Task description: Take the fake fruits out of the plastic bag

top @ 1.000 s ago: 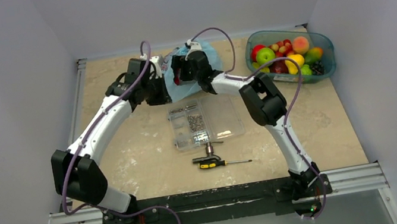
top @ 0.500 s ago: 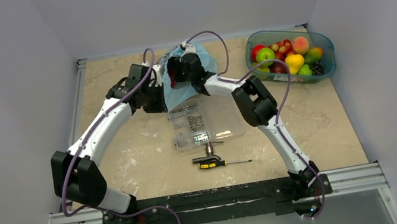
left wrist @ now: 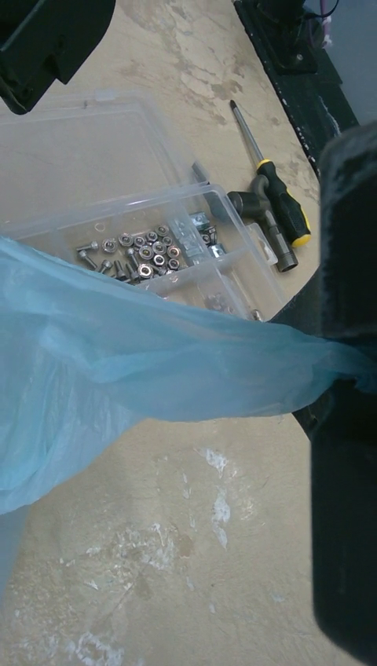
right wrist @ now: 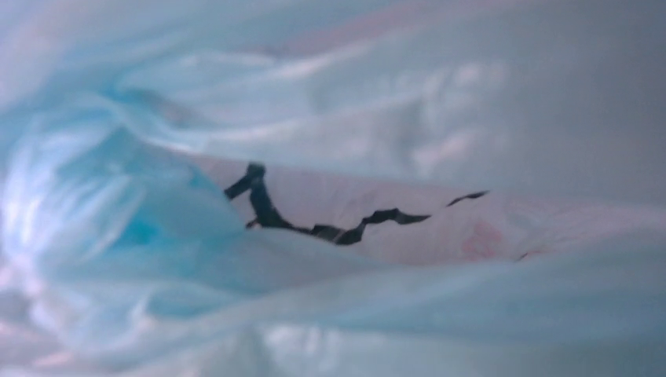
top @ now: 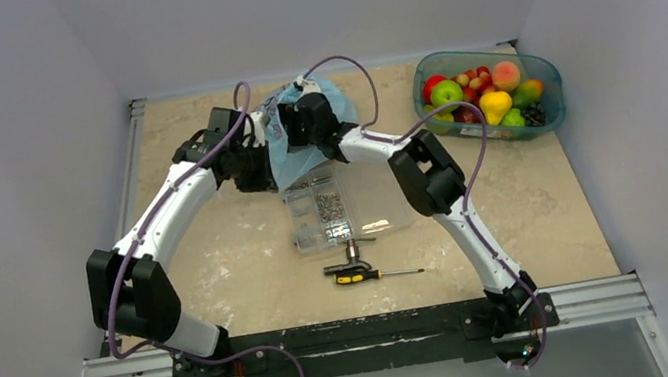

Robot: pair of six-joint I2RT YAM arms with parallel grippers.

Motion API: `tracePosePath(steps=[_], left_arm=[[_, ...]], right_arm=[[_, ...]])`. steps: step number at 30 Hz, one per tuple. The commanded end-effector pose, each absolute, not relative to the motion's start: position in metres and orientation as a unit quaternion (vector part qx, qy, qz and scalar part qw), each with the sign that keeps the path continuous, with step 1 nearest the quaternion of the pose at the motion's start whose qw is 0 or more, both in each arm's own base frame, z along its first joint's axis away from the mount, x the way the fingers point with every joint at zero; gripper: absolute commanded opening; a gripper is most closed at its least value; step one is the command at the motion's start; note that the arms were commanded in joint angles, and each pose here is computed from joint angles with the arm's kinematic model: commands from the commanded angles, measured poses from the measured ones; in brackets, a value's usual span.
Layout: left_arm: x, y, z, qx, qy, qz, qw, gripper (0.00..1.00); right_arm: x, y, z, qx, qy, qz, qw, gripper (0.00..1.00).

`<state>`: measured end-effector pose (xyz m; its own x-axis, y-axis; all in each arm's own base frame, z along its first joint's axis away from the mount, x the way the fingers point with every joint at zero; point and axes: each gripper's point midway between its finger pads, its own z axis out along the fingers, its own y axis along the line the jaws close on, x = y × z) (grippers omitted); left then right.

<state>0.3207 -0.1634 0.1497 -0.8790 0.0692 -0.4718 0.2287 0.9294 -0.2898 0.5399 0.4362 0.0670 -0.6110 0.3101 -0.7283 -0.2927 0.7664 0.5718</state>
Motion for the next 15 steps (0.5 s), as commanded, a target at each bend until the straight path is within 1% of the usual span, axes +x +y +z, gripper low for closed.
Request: tracePosePath(steps=[1,4,7,10,15], left_arm=[[0.323,-0.164,0.159,0.074,0.950,-0.194,0.234,0.00],[0.326,-0.156,0.161,0.062,0.951,-0.189,0.237,0.00],[0.328,-0.149,0.162,0.053,0.951,-0.185,0.241,0.00],[0.329,-0.145,0.162,0.048,0.952,-0.181,0.241,0.00],[0.329,-0.147,0.161,0.049,0.952,-0.187,0.238,0.00]], right_arm=[[0.510,0.443,0.079,-0.060,0.825,0.374,0.420,0.99],[0.497,0.445,0.090,-0.096,0.808,0.396,0.425,0.99],[0.484,0.451,0.089,-0.133,0.802,0.412,0.412,0.99],[0.479,0.453,0.078,-0.143,0.809,0.405,0.401,0.99],[0.464,0.461,0.059,-0.158,0.811,0.425,0.370,0.99]])
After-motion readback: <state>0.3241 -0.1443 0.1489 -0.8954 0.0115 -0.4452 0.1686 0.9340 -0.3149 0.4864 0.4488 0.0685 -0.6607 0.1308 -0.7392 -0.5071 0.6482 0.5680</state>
